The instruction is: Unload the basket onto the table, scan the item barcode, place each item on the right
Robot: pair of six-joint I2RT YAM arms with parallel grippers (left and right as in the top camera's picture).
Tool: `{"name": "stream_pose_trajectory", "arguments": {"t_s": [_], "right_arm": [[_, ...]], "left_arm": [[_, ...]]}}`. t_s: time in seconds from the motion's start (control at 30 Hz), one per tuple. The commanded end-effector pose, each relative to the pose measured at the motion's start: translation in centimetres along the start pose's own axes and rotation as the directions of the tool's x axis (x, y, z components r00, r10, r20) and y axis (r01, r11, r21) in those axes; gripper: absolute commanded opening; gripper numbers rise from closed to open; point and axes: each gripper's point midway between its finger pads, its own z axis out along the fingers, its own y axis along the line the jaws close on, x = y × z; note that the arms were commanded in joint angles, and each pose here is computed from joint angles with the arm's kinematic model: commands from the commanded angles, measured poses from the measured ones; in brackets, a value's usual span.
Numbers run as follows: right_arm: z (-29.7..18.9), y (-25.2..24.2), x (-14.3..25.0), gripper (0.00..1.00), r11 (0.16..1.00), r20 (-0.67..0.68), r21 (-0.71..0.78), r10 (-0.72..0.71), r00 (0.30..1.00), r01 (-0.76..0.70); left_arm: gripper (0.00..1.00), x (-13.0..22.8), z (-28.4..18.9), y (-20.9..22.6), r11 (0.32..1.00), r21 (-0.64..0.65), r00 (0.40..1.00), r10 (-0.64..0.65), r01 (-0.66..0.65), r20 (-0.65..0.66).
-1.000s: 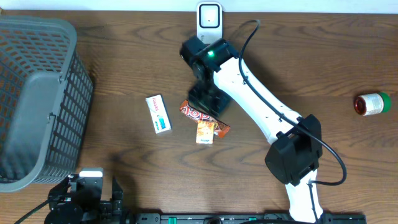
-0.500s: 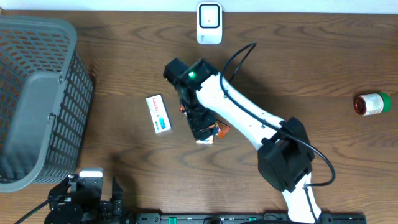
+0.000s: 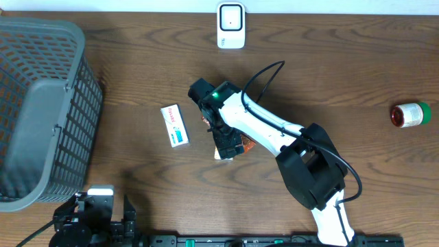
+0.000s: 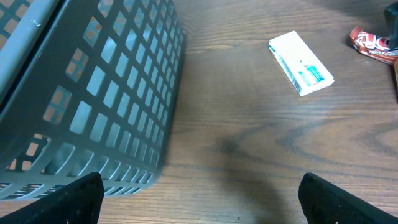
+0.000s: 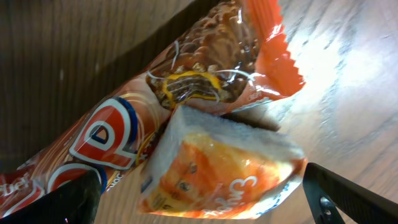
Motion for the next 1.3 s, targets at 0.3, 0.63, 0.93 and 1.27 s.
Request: {"name": "stream_pose_trajectory", "arguments": {"t_s": [0.3, 0.63, 0.93, 1.27], "right_arm": [[0.2, -1.0, -0.3, 0.44, 0.997, 0.105, -0.006, -0.078, 0.991, 0.079], [-0.6, 4.8, -0.2, 0.38, 0.453, 0.304, 0.002, -0.850, 0.431, 0.892], [-1.6, 3.8, -0.3, 0.99, 0.009, 0.237, 0.146, -0.971, -0.026, 0.989], [-7.2, -0.4, -0.9, 0.99, 0.866, 0.156, -0.038, -0.487, 0.859, 0.498]], "left_arm": [[0.99, -0.1, -0.2, -0.1, 1.000, 0.008, 1.000, -0.001, 0.001, 0.012], [0.99, -0.1, -0.2, -0.1, 1.000, 0.008, 1.000, -0.001, 0.001, 0.012], [0.99, -0.1, -0.2, -0.1, 1.000, 0.008, 1.000, -0.001, 0.001, 0.012], [0.99, -0.1, -0.2, -0.1, 1.000, 0.008, 1.000, -0.001, 0.001, 0.012]]}}
